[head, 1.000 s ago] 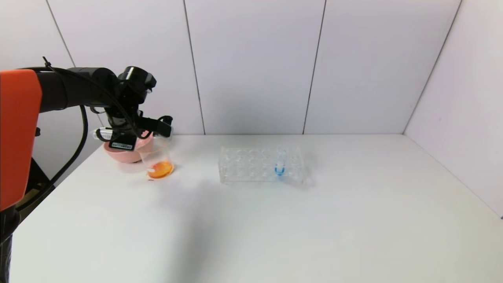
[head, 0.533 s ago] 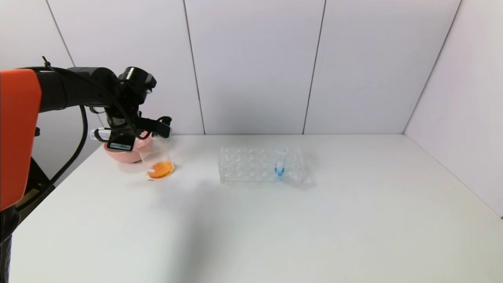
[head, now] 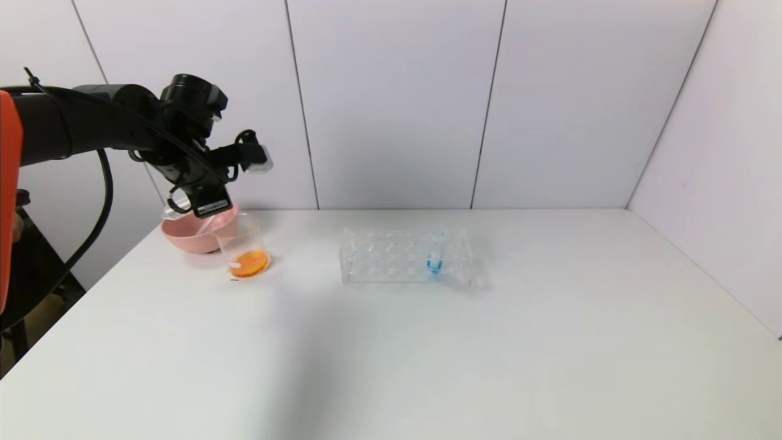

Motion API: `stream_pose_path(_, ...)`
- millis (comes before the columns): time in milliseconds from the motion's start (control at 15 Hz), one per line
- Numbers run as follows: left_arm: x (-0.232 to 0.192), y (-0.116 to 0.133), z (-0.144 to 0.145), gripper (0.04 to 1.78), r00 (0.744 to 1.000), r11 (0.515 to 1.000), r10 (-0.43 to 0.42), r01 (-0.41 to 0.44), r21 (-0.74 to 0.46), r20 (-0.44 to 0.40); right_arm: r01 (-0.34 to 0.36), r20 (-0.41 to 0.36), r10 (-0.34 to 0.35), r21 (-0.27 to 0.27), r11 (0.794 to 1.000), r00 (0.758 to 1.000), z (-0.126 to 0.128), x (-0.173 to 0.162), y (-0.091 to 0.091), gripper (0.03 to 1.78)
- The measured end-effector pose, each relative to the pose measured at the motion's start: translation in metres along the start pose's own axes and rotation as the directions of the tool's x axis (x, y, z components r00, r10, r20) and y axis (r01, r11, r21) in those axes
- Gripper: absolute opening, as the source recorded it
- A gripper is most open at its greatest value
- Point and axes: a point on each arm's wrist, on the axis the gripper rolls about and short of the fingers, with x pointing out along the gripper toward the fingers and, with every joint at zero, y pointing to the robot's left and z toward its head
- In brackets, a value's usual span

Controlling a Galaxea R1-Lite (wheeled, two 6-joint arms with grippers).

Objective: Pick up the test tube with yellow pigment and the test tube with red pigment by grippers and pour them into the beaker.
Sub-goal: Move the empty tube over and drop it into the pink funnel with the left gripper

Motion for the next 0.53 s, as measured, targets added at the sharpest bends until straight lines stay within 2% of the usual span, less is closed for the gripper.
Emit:
stream_pose_path(133, -0.006, 0.011, -0.002, 0.45, 0.997, 0.981, 0.055, -0.044, -0.188, 0.049, 0.000, 0.000, 0.000, 0.000, 1.000, 1.000, 0.000, 0.000, 0.000, 1.70)
stream_pose_path(267, -0.008, 0.024, -0.005, 0.45, 0.987, 0.918, 0.138, -0.098, -0.385, 0.078, 0.000, 0.000, 0.000, 0.000, 1.000, 1.000, 0.000, 0.000, 0.000, 1.70)
stream_pose_path(400, -0.010, 0.040, -0.011, 0.45, 0.966, 0.853, 0.238, -0.161, -0.497, 0.097, 0.000, 0.000, 0.000, 0.000, 1.000, 1.000, 0.000, 0.000, 0.000, 1.70)
stream_pose_path(533, -0.010, 0.055, -0.014, 0.45, 0.929, 0.783, 0.347, -0.212, -0.585, 0.127, 0.000, 0.000, 0.000, 0.000, 1.000, 1.000, 0.000, 0.000, 0.000, 1.70)
